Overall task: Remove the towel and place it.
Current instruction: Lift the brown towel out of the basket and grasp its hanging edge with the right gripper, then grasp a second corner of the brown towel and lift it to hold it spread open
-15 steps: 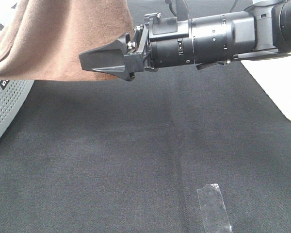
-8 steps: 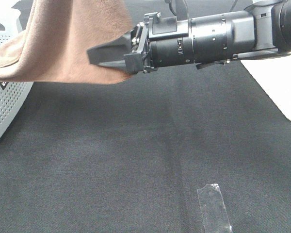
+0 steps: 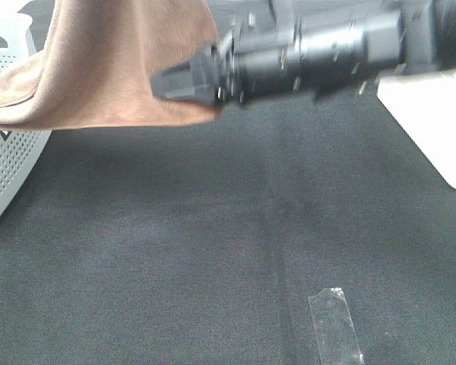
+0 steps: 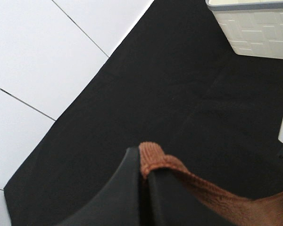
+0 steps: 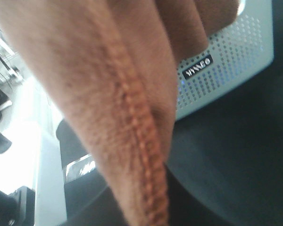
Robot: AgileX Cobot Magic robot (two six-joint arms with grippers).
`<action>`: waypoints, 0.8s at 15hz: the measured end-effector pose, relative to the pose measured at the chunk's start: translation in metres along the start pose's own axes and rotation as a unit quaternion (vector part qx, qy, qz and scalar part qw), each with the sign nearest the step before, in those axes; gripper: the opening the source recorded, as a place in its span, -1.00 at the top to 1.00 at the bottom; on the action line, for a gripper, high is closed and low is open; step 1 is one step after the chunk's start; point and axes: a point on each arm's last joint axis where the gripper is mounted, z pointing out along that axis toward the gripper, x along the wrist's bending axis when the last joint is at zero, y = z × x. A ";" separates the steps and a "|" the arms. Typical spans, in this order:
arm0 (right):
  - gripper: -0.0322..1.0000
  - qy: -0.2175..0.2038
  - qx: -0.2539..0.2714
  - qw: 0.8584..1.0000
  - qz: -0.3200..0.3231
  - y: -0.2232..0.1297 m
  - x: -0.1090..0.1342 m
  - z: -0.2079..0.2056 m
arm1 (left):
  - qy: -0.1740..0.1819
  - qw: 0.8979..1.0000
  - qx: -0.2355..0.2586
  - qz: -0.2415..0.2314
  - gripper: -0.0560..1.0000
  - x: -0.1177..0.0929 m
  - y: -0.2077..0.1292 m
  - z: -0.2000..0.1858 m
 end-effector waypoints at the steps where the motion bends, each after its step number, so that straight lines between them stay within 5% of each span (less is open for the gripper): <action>1: 0.94 -0.019 0.021 1.000 0.003 0.013 0.007 -0.009 | 0.000 1.000 0.000 -0.003 0.89 0.000 0.000 0.000; 3: 0.94 -0.074 0.070 0.994 0.025 0.040 0.016 -0.028 | 0.006 1.000 -0.005 -0.001 0.89 0.001 0.001 0.000; 6: 0.94 -0.231 0.136 0.964 0.003 0.094 0.025 -0.072 | 0.024 0.999 -0.029 0.006 0.89 0.004 0.005 0.000; 12: 0.94 -0.408 0.043 0.902 -0.133 0.188 0.038 -0.127 | 0.126 0.985 -0.114 0.013 0.89 0.046 0.004 0.015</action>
